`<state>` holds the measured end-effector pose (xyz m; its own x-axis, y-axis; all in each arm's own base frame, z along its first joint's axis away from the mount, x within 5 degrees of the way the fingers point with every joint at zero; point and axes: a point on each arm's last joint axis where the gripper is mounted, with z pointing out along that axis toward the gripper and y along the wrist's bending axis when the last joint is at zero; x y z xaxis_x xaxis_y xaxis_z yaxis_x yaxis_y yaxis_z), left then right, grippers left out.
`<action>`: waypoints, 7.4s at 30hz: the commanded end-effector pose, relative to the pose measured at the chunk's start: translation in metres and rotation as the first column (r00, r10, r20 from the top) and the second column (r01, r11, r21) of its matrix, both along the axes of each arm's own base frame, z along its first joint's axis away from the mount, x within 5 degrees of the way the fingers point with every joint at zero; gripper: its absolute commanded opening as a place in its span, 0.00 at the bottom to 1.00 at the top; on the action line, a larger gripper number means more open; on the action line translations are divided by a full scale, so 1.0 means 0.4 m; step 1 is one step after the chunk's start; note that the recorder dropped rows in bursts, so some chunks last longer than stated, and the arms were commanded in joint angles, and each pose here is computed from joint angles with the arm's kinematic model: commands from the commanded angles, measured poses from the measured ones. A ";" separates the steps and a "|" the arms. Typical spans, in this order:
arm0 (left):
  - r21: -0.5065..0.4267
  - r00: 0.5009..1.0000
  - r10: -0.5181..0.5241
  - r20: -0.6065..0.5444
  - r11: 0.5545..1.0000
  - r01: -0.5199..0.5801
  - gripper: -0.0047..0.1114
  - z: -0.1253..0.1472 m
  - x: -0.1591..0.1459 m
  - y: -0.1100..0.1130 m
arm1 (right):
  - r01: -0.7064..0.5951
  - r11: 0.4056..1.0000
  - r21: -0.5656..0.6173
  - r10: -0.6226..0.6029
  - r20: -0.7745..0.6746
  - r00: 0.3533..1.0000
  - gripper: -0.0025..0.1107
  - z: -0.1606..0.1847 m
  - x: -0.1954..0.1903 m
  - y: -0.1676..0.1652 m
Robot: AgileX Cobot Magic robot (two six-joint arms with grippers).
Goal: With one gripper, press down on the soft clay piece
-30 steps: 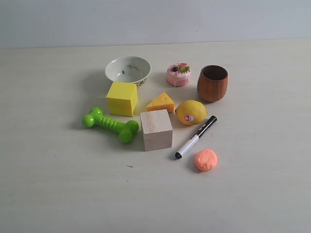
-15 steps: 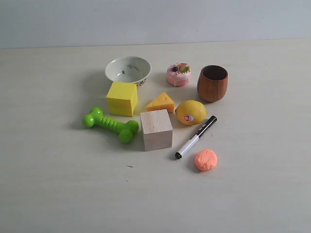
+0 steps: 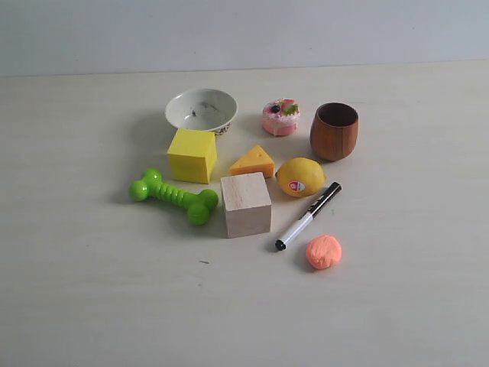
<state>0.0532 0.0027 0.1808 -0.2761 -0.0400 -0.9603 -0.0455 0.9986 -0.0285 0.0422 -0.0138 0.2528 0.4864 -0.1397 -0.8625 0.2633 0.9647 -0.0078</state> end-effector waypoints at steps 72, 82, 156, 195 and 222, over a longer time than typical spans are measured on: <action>-0.002 1.000 -0.006 0.012 1.000 0.006 0.04 0.000 0.000 -0.001 | -0.226 0.888 0.401 0.282 -0.862 -0.421 0.02 -0.051 0.504 0.346; -0.002 1.000 -0.006 0.012 1.000 0.006 0.04 0.000 0.000 -0.001 | -0.209 0.886 0.415 0.306 -0.860 -0.408 0.02 -0.050 0.507 0.349; -0.002 1.000 -0.006 0.012 1.000 0.006 0.04 0.000 0.000 -0.001 | -0.261 0.917 0.301 0.140 -0.856 -0.497 0.02 -0.282 0.543 0.464; -0.002 1.000 -0.006 0.012 1.000 0.006 0.04 0.000 0.000 -0.001 | -0.223 0.931 0.291 0.130 -0.831 -0.541 0.02 -0.324 0.542 0.465; -0.002 1.000 -0.006 0.012 1.000 0.006 0.04 0.000 0.000 -0.001 | -0.210 0.939 0.273 0.101 -0.801 -0.590 0.02 -0.371 0.535 0.462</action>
<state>0.0532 0.0027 0.1808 -0.2761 -0.0400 -0.9603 -0.0455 0.9986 -0.0285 0.2625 0.1744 0.1176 -0.9318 -0.3603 -0.0436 -0.3626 0.9294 0.0685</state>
